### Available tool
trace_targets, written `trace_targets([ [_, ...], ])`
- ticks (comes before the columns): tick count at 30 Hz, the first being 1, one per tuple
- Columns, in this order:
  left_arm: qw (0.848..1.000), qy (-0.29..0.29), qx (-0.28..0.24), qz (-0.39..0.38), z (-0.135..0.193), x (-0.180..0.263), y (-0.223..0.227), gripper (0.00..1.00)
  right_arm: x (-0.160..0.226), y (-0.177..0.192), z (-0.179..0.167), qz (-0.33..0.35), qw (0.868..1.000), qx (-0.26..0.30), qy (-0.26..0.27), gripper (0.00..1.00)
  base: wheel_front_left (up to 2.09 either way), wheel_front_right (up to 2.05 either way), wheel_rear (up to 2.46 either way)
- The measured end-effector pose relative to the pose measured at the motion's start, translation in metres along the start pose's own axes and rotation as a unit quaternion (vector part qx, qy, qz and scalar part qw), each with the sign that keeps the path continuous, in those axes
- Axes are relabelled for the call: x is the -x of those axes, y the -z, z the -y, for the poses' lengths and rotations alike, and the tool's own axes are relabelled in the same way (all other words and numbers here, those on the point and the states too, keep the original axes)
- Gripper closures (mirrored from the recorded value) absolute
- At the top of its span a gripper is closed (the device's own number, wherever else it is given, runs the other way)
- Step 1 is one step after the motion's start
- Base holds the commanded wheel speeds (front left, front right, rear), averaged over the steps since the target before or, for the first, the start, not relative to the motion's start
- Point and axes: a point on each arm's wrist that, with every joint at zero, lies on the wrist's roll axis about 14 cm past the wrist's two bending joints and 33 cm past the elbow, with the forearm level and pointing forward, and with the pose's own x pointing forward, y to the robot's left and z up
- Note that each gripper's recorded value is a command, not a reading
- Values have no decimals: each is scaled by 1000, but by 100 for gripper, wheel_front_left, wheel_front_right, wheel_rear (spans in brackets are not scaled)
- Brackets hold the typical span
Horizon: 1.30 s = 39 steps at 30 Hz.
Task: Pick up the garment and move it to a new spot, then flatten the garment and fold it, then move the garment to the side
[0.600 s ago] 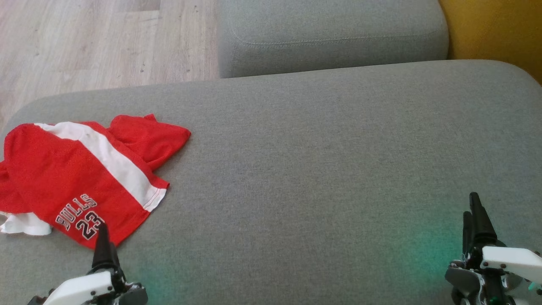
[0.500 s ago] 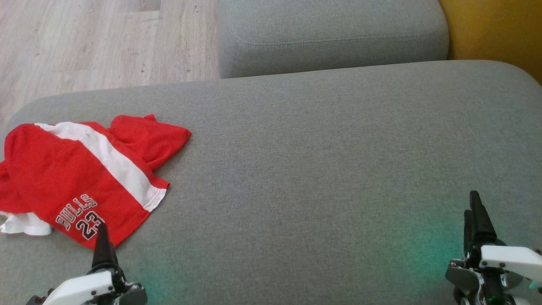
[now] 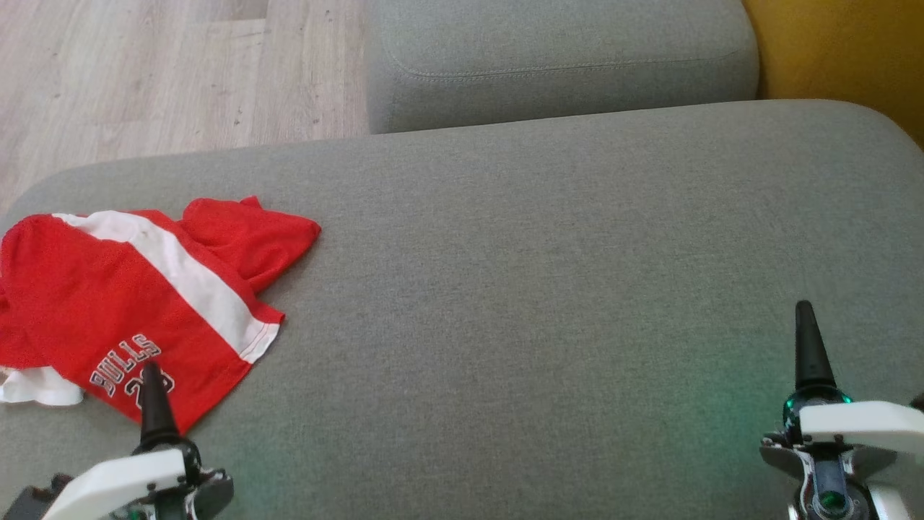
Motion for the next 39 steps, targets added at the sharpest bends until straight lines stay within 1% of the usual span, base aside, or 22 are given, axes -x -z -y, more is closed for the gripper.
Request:
trace_targets([
  [3, 1000, 14, -27, 3, 9, -2, -1, 0, -1, -2, -7, 3, 999, 33, -11, 0, 0, 0, 0],
  [7, 998, 18, -67, 7, 18, -4, -2, 0, -4, -2, -19, 5, 996, 79, -28, 0, 0, 0, 0],
  [9, 997, 20, -76, 8, 19, -4, -2, 0, -5, -3, -21, 7, 995, 89, -32, 0, 0, 0, 0],
  [12, 994, 29, -107, 3, 26, -4, 3, 0, -5, -3, -25, 7, 992, 120, -38, 0, 0, 0, 0],
  [14, 989, 37, -140, -6, 31, -4, 10, 0, -5, -3, -28, 10, 989, 139, -43, 0, 0, 0, 0],
  [16, 982, 41, -184, -17, 32, -4, 19, 0, -5, -1, -31, 10, 986, 160, -48, 0, 0, 0, 0],
  [23, 961, 55, -268, -44, 36, -2, 44, 0, -5, 7, -33, 3, 972, 229, -55, 0, 0, 0, 0],
  [27, 948, 66, -307, -55, 37, 0, 54, 0, -5, 9, -34, 1, 961, 269, -59, 0, 0, 0, 0],
  [31, 929, 76, -356, -65, 37, 2, 63, 0, -5, 11, -37, 2, 951, 303, -66, 0, 0, 0, 0],
  [39, 898, 87, -425, -78, 36, 2, 75, 0, -5, 15, -40, 4, 927, 367, -75, 0, 0, 0, 0],
])
